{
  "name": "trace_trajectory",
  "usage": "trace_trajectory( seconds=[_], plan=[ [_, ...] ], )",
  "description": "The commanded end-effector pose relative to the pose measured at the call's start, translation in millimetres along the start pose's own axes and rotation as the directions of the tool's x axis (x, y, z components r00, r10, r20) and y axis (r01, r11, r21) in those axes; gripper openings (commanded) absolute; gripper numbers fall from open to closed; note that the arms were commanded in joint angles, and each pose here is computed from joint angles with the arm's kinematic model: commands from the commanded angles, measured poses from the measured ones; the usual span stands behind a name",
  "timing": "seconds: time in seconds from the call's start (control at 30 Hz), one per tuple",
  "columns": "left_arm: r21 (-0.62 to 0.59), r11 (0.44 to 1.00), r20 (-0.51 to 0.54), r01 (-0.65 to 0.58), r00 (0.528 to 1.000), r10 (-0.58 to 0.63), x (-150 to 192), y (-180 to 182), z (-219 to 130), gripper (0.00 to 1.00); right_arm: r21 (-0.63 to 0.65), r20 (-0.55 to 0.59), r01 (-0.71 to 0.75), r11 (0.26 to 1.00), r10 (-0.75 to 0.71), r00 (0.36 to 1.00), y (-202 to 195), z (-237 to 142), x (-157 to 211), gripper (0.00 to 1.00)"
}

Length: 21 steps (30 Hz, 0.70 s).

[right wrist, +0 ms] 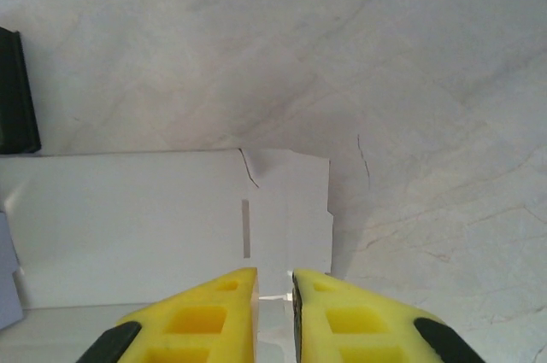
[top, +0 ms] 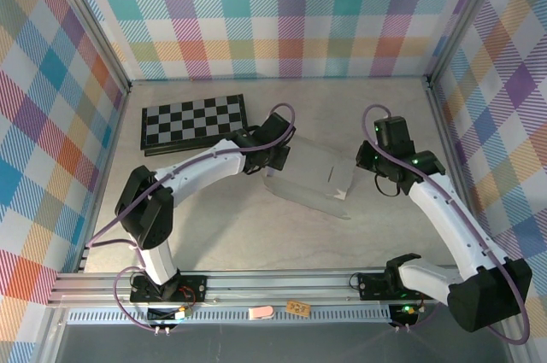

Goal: Fold the paper box

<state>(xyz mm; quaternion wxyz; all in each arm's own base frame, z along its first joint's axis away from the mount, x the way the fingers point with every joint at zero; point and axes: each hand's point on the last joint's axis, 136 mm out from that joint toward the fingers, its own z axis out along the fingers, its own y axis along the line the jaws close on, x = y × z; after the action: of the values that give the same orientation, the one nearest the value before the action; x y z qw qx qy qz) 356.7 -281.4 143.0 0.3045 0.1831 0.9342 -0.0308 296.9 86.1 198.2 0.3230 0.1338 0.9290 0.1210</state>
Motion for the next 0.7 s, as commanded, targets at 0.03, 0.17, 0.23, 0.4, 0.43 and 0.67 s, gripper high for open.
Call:
trace_trajectory(
  seconds=[0.03, 0.17, 0.23, 0.4, 0.43, 0.67],
  plan=[
    [0.024, 0.999, -0.123, 0.037, 0.992, -0.033, 42, -2, 33, 0.0, -0.026, -0.065, -0.025, 0.999, 0.023, 0.998, 3, 13, 14, 0.23],
    [0.047, 0.996, -0.179, 0.075, 0.982, -0.066, 66, -8, 52, 0.0, -0.107, -0.172, -0.025, 0.994, 0.006, 0.985, 22, 33, 26, 0.3],
    [0.057, 0.993, -0.208, 0.099, 0.974, -0.085, 76, -11, 60, 0.0, -0.121, -0.251, -0.038, 0.992, 0.006, 0.968, 30, 48, 36, 0.31],
    [0.054, 0.989, -0.266, 0.14, 0.956, -0.121, 95, -14, 76, 0.0, -0.123, -0.369, -0.049, 0.991, 0.0, 0.93, 49, 81, 58, 0.31],
    [0.051, 0.988, -0.276, 0.148, 0.952, -0.128, 97, -15, 78, 0.0, -0.112, -0.397, -0.046, 0.993, -0.002, 0.918, 53, 88, 63, 0.31],
    [0.061, 0.972, -0.327, 0.226, 0.925, -0.194, 101, -12, 82, 0.0, -0.067, -0.519, -0.044, 0.997, 0.003, 0.855, 71, 120, 98, 0.29]
  ],
)
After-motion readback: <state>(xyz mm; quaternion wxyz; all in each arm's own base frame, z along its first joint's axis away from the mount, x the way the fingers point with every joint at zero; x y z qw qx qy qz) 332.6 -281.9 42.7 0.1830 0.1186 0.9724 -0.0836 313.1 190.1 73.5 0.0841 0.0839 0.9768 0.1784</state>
